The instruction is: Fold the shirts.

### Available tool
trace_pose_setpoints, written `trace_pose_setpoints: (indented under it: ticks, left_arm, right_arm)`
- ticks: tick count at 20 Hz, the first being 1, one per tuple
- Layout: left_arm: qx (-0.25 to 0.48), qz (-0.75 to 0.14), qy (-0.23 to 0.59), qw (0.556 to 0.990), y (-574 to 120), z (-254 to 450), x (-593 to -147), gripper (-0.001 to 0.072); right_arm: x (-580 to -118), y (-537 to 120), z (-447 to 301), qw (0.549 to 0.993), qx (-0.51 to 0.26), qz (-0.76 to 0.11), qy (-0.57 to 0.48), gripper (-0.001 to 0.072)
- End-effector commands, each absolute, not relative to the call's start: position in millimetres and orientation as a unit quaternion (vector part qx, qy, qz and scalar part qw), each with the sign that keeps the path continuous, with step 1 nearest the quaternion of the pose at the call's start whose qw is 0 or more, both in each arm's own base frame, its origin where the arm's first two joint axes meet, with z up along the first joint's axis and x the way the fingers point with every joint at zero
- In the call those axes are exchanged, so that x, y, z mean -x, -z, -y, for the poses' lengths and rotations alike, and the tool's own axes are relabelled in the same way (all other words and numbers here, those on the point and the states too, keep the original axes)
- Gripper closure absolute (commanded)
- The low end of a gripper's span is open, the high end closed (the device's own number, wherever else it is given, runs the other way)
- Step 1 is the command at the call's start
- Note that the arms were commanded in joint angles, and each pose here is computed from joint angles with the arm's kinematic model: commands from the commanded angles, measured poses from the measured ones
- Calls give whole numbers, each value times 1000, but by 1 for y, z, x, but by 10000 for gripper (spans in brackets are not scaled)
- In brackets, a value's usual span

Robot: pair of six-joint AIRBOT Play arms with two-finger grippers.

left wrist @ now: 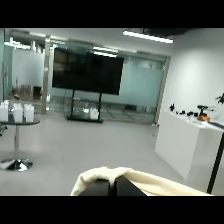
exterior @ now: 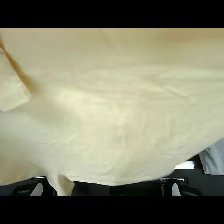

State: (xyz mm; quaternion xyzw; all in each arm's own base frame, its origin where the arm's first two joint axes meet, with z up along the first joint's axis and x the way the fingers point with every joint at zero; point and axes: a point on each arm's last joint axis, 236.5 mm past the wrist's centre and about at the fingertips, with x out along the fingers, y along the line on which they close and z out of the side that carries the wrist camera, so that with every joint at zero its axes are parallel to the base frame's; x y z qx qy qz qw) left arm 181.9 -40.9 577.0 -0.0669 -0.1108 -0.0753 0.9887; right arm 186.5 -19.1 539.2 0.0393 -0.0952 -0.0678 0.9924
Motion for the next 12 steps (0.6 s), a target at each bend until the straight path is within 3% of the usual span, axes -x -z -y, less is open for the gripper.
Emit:
trace_pose_setpoints:
  ticks: [1,7,12]
  left_arm:
    - [59,82,67,993,-562,40,-176,679]
    - [63,84,74,992,-558,50,-140,680]
    - [63,101,73,990,-566,50,-135,681]
  right_arm:
    - [-174,-536,23,992,-28,91,85,672]
    - [-138,-527,23,991,-14,70,112,672]
    - [-127,-537,20,990,-12,86,112,672]
